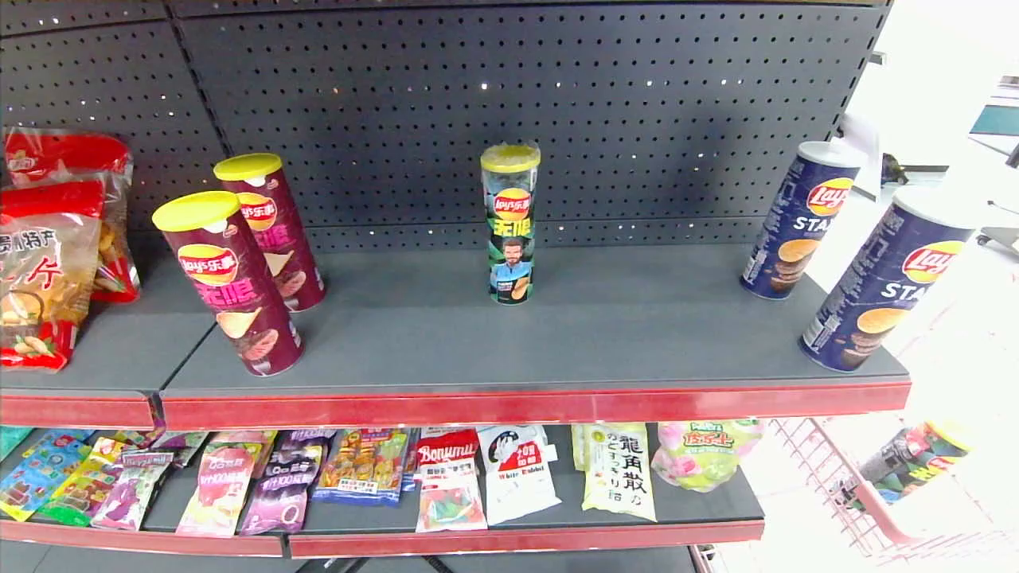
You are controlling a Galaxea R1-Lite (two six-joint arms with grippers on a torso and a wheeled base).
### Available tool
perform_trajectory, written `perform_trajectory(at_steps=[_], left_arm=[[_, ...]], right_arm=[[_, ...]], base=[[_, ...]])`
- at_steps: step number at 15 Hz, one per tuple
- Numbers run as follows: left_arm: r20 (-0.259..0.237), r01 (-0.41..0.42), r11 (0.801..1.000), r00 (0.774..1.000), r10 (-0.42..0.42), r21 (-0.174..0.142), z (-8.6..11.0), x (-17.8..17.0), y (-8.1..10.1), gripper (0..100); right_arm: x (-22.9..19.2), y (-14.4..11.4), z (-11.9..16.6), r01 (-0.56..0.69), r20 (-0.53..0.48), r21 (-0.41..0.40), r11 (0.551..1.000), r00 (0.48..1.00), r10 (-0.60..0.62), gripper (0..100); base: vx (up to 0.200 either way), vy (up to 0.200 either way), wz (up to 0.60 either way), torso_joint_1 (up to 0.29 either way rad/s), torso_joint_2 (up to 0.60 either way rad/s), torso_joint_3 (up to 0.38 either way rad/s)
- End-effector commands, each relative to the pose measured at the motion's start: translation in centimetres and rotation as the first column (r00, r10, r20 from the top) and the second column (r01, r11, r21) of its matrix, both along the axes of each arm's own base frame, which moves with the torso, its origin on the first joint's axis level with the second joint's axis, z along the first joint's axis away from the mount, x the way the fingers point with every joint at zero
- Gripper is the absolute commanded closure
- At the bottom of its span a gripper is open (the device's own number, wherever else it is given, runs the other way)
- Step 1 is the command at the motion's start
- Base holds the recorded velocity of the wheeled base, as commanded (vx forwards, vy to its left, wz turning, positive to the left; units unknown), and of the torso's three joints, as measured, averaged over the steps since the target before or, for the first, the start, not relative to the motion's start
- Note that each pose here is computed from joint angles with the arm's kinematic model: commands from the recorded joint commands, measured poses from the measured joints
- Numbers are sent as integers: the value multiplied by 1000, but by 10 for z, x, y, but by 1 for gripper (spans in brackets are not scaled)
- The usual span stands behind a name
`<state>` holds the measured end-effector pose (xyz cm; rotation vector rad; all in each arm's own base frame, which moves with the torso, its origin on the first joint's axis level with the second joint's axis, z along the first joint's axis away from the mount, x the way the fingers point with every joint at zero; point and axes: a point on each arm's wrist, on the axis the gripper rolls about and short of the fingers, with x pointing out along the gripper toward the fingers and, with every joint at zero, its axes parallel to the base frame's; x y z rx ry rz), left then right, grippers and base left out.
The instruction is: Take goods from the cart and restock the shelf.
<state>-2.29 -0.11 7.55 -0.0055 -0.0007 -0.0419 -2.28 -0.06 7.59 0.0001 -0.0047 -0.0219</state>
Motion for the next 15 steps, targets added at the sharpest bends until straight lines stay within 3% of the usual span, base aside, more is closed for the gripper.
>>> perform_trajectory(at_steps=[1, 2, 15], left_arm=[[1, 0, 1000, 1000, 0, -1, 0, 0, 0, 0], [-1, 0, 1000, 1000, 0, -1, 0, 0, 0, 0], [-1, 0, 1000, 1000, 0, -1, 0, 0, 0, 0]], right_arm=[[0, 0, 0, 0, 0, 0, 1000, 1000, 0, 0], [0, 0, 0, 0, 0, 0, 1000, 1000, 0, 0], [0, 0, 0, 0, 0, 2, 1000, 1000, 0, 0]], base=[[0, 0, 0, 0, 0, 0], [0, 0, 0, 0, 0, 0], [0, -200, 0, 5, 2, 2]])
